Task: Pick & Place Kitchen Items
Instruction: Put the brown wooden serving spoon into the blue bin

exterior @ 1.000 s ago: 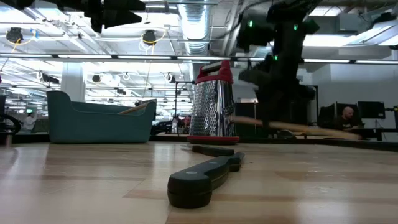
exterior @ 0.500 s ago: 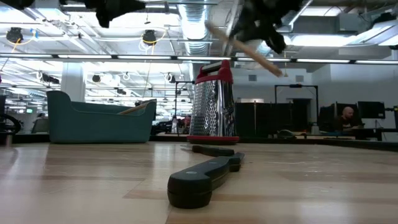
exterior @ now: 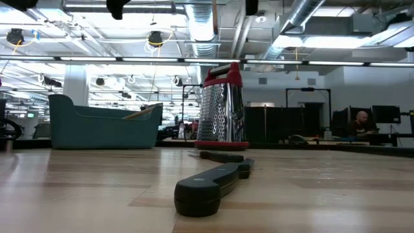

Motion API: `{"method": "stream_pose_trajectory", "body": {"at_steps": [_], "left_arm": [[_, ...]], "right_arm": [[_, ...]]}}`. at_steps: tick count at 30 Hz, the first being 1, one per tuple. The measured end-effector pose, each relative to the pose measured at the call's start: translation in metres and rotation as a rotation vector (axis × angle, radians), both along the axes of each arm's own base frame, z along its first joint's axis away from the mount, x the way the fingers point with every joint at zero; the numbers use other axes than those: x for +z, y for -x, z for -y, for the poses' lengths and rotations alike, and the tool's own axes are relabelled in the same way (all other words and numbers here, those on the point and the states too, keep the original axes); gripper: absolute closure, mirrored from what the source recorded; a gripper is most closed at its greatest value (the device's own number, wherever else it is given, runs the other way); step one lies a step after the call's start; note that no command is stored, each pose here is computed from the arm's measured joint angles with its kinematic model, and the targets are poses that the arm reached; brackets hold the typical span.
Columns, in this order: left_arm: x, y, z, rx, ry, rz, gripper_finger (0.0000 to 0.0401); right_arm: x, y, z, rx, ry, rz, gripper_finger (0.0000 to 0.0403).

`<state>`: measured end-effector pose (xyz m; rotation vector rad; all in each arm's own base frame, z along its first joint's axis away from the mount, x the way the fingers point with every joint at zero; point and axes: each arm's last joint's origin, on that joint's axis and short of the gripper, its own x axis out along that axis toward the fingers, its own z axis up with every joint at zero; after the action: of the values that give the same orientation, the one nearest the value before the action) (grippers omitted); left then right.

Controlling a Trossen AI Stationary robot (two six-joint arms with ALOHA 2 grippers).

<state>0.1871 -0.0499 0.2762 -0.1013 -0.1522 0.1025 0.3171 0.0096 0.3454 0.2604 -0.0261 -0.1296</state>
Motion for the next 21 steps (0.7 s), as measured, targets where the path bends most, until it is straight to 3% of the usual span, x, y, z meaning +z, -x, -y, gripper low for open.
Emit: {"method": "stream_pose_trajectory", "body": {"at_steps": [12,21], "left_arm": [[-0.022,-0.036,-0.016,-0.121,0.081,-0.019,0.0159],[-0.026,-0.051,-0.027,-0.244,0.109,0.072,0.0157]], "right_arm": [[-0.008,-0.019,-0.003,0.179,0.015,0.093,0.0321],[-0.003,-0.018,-0.006,0.273,0.052,0.150,0.0321]]}}
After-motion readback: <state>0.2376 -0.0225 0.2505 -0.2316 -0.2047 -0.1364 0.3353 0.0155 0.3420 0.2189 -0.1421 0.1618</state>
